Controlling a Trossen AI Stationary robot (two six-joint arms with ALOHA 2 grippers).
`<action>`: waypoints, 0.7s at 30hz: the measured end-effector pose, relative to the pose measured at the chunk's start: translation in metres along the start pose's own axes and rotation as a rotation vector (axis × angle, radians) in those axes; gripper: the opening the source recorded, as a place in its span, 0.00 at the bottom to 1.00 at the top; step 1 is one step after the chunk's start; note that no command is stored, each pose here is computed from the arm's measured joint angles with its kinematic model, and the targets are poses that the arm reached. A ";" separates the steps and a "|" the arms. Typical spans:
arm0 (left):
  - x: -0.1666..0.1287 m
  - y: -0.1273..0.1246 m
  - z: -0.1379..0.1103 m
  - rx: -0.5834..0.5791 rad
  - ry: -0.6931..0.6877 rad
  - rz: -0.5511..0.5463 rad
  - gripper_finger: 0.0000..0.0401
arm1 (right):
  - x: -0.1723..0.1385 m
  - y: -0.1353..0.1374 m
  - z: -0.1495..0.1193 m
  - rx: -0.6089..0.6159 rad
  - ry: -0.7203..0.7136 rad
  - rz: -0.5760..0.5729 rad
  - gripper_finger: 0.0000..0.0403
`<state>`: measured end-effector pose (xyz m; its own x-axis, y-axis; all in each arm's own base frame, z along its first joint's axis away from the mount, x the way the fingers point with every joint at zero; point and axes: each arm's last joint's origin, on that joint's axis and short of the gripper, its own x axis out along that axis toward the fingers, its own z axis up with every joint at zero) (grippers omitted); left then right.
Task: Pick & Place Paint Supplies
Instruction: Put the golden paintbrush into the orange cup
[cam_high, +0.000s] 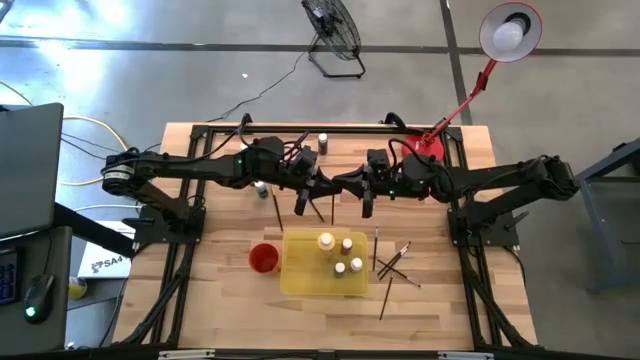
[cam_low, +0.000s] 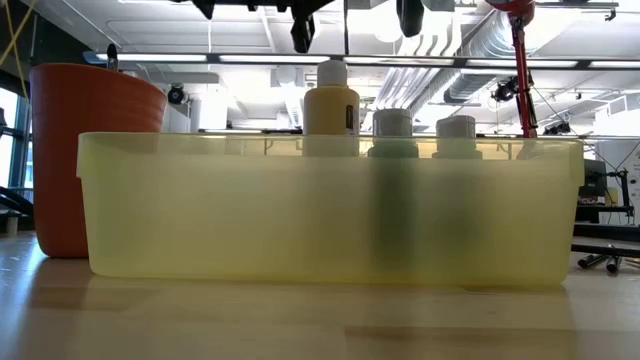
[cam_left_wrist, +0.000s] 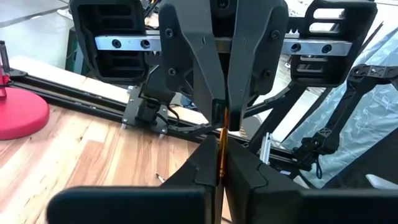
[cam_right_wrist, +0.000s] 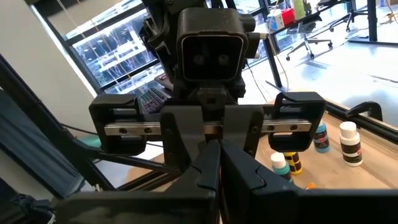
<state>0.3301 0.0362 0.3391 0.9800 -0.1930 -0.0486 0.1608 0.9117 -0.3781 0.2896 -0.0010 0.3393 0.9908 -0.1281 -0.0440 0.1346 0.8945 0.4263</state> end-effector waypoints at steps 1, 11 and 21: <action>0.000 0.000 0.000 0.000 0.000 0.000 0.02 | 0.000 0.000 0.000 0.000 0.001 0.001 0.01; 0.000 0.000 0.000 0.008 0.000 0.000 0.02 | 0.000 0.000 0.000 0.001 0.003 0.006 0.01; 0.000 0.000 0.000 0.008 -0.002 0.004 0.01 | -0.002 0.001 0.001 0.001 -0.001 0.009 0.02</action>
<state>0.3302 0.0363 0.3391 0.9809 -0.1886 -0.0478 0.1580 0.9154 -0.3701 0.2880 -0.0008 0.3409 0.9920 -0.1203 -0.0393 0.1255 0.8951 0.4278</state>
